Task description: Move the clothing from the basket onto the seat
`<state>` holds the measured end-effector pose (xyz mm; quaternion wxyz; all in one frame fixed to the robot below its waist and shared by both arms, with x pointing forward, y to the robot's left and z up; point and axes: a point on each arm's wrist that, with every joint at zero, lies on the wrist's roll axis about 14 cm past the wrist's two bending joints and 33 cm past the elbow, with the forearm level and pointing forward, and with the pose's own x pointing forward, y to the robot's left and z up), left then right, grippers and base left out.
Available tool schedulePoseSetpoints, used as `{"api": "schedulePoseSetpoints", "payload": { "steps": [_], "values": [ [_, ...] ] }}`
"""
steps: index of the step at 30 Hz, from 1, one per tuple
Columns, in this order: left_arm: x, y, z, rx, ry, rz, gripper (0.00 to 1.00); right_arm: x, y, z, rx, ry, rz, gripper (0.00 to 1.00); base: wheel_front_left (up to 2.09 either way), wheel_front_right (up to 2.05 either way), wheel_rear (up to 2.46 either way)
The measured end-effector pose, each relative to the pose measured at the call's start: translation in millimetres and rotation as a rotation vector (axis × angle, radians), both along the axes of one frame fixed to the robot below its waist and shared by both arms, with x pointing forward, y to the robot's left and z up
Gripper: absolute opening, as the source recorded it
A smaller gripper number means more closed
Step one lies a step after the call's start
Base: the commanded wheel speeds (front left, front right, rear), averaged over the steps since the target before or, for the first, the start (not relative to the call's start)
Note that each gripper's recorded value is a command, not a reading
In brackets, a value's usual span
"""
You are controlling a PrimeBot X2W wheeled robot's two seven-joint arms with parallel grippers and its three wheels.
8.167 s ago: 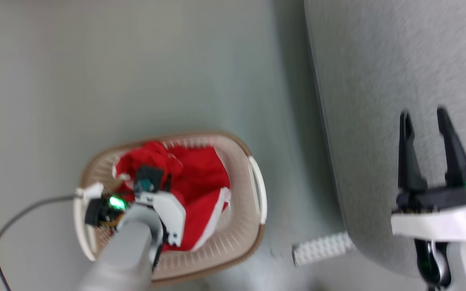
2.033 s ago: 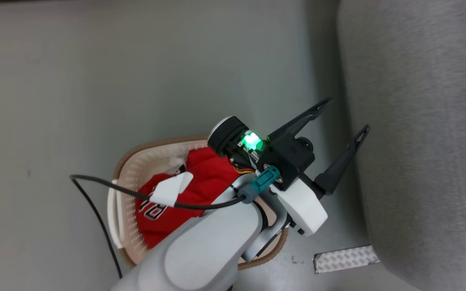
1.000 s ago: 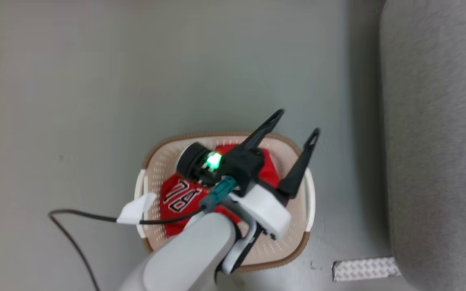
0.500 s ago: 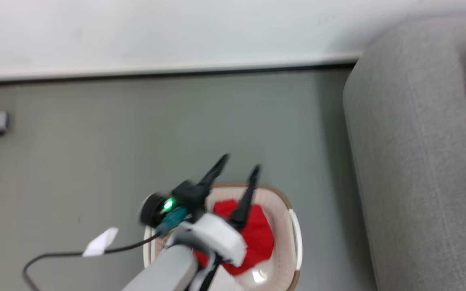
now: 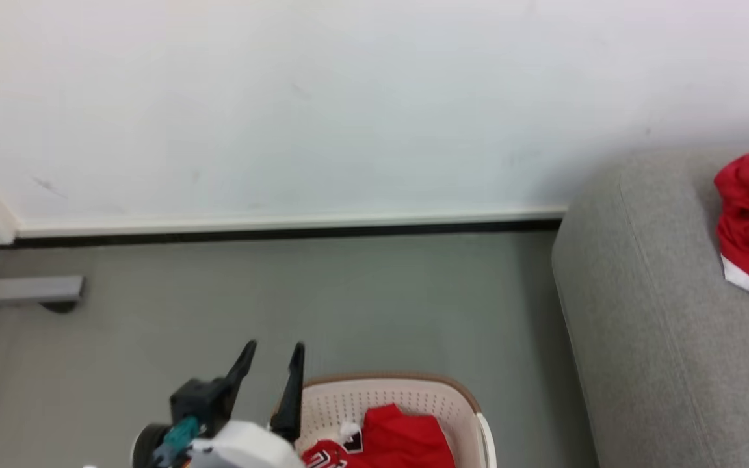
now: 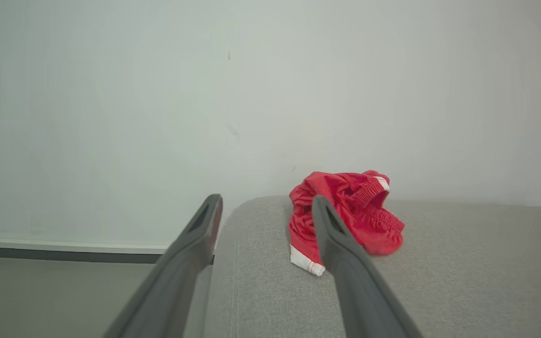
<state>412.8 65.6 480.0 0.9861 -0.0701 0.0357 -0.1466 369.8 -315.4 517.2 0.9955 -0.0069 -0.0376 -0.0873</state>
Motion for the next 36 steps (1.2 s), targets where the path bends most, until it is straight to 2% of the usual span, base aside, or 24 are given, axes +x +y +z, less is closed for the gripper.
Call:
{"api": "schedulePoseSetpoints", "payload": {
  "steps": [8, 19, 36],
  "values": [
    [-40.1, 46.0, 6.8, 0.018, -0.031, 0.129, 1.00, -32.5, 57.5, -5.3, 0.069, -0.030, 0.079, 1.00, 0.00, 0.00, 0.00],
    [-64.7, 73.1, 11.9, 0.000, -0.066, 0.198, 1.00, -57.2, 98.5, -41.3, 0.107, 0.068, 0.134, 1.00, 0.00, 0.00, 0.00],
    [-67.1, 77.7, 4.1, -0.003, -0.058, 0.203, 1.00, -59.3, 110.9, -49.7, 0.113, 0.094, 0.159, 1.00, 0.00, 0.00, 0.00]
  ]
}}
